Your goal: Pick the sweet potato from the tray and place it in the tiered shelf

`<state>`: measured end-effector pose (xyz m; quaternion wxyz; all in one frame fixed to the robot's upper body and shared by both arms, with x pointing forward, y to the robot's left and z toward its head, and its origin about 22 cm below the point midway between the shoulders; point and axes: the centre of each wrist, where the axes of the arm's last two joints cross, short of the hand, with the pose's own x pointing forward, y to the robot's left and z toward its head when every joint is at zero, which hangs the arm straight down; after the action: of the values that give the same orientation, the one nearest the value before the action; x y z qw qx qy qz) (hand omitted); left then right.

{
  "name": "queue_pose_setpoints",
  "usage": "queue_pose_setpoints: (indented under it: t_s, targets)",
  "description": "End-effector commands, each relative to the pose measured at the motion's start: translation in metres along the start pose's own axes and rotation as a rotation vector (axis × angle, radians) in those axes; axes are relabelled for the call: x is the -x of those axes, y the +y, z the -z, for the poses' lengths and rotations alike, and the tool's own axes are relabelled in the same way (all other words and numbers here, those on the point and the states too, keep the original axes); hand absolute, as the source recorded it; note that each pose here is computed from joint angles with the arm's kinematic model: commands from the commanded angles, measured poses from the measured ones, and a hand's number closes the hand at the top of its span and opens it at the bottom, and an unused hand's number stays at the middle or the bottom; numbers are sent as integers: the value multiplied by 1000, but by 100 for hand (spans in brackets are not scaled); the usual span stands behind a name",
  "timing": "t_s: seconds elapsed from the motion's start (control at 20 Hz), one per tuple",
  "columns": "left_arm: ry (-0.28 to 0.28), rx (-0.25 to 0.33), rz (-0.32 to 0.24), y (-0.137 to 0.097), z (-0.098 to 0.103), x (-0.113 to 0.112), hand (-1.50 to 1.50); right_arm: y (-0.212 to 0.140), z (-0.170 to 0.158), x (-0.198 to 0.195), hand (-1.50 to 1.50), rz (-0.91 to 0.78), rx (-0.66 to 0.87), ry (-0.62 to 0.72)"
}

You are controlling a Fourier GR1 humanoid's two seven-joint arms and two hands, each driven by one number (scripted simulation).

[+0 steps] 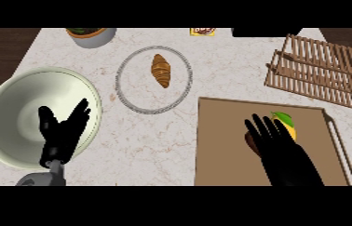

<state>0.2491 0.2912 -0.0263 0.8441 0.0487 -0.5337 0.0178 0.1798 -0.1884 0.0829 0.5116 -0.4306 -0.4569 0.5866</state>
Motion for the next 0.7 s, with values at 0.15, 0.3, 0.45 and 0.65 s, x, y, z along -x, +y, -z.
queue_pose_setpoints:
  t_s: [0.15, 0.3, 0.45, 0.65]
  targets:
    - [17, 5, -2, 13, -6, 14, 0, 22, 10, -4, -150, -24, 16, 23]
    - [7, -1, -4, 20, 5, -9, 0, 31, 9, 6, -150, -28, 19, 22]
    - [8, 7, -27, 19, 10, -17, 0, 30, 34, 3, -150, -47, 29, 39]
    - [22, 4, -14, 11, -1, -11, 0, 64, 22, 18, -150, -74, 62, 74]
